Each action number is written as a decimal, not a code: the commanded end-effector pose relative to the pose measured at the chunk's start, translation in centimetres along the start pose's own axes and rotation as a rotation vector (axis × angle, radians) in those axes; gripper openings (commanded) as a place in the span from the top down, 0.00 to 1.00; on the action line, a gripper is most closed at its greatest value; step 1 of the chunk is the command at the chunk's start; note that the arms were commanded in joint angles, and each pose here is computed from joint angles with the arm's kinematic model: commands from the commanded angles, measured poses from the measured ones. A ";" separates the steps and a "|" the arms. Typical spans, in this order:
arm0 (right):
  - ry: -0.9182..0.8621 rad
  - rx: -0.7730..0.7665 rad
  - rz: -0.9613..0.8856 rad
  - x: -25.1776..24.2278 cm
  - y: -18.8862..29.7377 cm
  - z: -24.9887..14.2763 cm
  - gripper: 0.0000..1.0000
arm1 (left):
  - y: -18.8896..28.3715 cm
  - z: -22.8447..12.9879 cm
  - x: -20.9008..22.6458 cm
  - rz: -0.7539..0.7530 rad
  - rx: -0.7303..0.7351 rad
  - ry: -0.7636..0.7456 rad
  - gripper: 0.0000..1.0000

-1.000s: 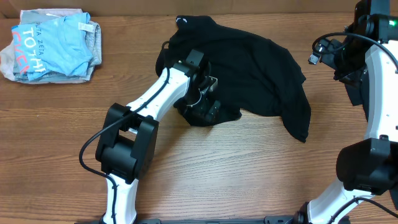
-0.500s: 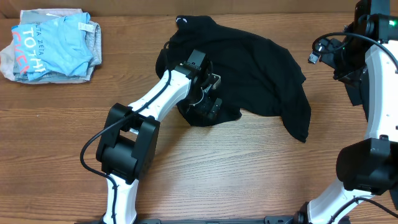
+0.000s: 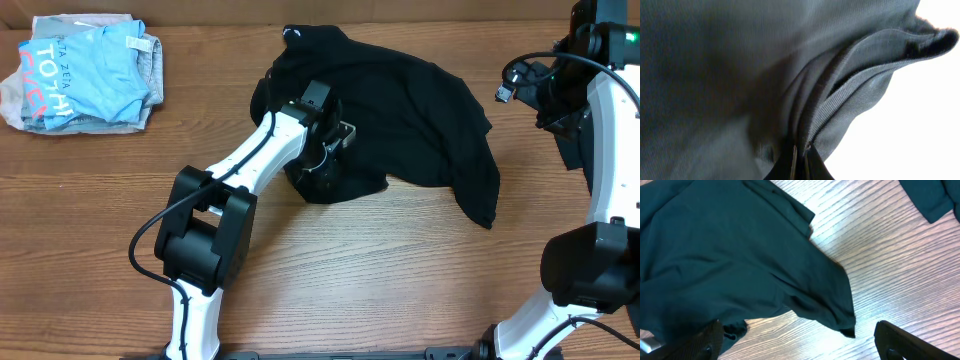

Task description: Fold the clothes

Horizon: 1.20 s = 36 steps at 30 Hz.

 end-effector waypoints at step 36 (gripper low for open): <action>-0.160 0.491 -0.102 -3.7 -14.9 -14.0 0.00 | 17.7 -7.2 0.9 0.496 -0.102 0.407 0.96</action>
Point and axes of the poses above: each gripper's point midway between its finger pads, its own y axis back along the fingers, its own x axis along the line the jaws close on, z = x × y, the point moved 7 cm from there along y, back along the fingers, and after that the axes turned 10 degrees about y, right-handed, at the moved point
